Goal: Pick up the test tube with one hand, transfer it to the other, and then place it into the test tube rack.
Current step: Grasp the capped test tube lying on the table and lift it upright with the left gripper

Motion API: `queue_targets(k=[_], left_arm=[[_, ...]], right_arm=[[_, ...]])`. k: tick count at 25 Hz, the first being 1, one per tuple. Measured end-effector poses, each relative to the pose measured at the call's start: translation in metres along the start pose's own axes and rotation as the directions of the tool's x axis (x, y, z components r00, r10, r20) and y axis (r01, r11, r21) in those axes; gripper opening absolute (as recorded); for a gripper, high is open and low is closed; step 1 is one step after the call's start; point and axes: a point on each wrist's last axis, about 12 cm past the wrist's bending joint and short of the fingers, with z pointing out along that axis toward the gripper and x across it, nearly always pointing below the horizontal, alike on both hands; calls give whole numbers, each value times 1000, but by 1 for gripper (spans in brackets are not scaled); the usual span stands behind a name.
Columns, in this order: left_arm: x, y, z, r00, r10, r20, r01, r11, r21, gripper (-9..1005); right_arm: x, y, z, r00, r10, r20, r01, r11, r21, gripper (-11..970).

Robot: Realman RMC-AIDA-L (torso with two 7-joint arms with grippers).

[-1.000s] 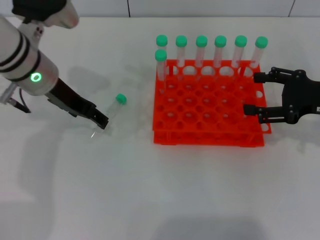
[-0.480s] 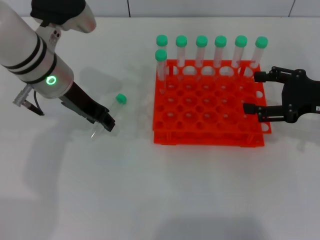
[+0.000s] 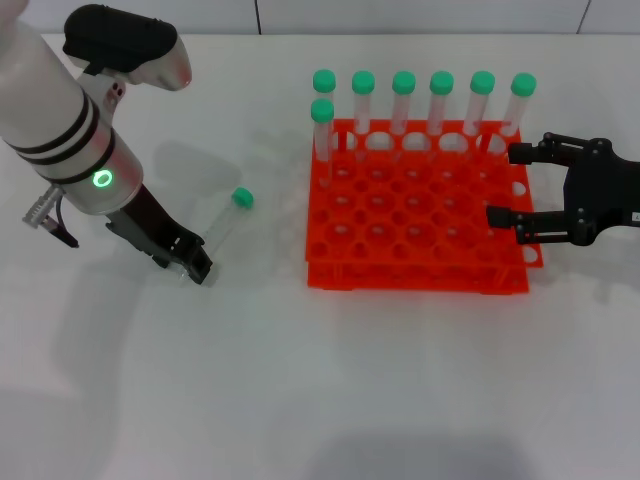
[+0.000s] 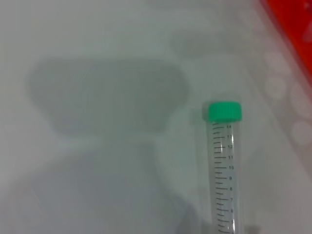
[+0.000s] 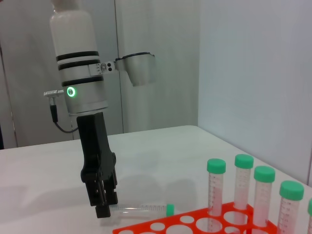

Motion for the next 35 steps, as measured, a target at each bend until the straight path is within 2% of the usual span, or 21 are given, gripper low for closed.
queue_targets(k=[20, 26, 28, 35], left_arm=[[-4, -3, 2, 1000, 9, 8, -9, 1000, -15, 474], [-6, -5, 3, 1000, 21, 6, -21, 1000, -22, 298], [-6, -4, 4, 1000, 19, 10, -19, 1000, -23, 184], [-11, -3, -3, 998, 26, 60, -24, 999, -33, 185]], right_arm=[[1, -1, 0, 1000, -1, -6, 1, 1000, 14, 870], [1, -2, 0, 1000, -2, -6, 2, 1000, 14, 869], [1, -2, 0, 1000, -2, -7, 2, 1000, 15, 869], [3, -1, -4, 1000, 6, -7, -6, 1000, 24, 869]])
